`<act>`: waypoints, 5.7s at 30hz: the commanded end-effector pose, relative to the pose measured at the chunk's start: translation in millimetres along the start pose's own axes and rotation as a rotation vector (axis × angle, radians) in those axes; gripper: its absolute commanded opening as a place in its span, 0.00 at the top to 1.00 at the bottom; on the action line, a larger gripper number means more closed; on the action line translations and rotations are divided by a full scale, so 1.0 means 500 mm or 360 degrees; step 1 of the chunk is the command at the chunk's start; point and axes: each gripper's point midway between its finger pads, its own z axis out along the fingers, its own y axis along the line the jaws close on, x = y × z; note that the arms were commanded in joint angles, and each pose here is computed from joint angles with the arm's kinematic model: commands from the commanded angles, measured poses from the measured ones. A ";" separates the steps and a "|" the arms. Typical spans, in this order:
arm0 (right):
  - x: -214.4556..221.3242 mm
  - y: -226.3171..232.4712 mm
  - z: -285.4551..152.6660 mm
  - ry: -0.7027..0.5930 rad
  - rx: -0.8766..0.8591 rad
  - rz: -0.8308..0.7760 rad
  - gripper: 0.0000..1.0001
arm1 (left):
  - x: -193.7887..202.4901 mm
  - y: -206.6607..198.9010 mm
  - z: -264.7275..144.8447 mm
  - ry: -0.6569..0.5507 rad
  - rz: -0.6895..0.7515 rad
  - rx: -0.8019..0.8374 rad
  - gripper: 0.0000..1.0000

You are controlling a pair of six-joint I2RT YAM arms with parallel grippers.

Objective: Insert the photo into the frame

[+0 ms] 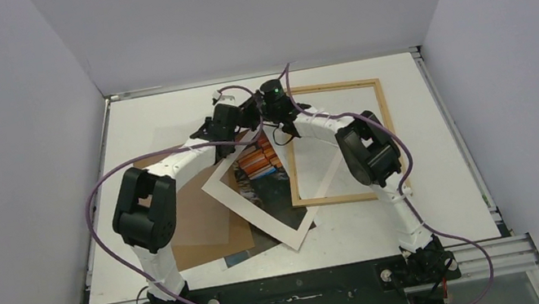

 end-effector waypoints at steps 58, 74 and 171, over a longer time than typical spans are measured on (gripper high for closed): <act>-0.049 -0.088 -0.209 -0.0212 0.0452 -0.0212 0.25 | -0.152 0.066 -0.120 -0.0107 -0.0187 0.0260 1.00; 0.074 -0.121 -0.116 0.0074 0.0520 -0.0466 0.27 | -0.290 0.219 -0.231 -0.0253 -0.0192 0.0162 1.00; 0.280 0.230 -0.248 -0.0375 0.0133 -0.2392 1.00 | -0.548 0.295 -0.356 -0.0587 -0.0806 0.0555 0.05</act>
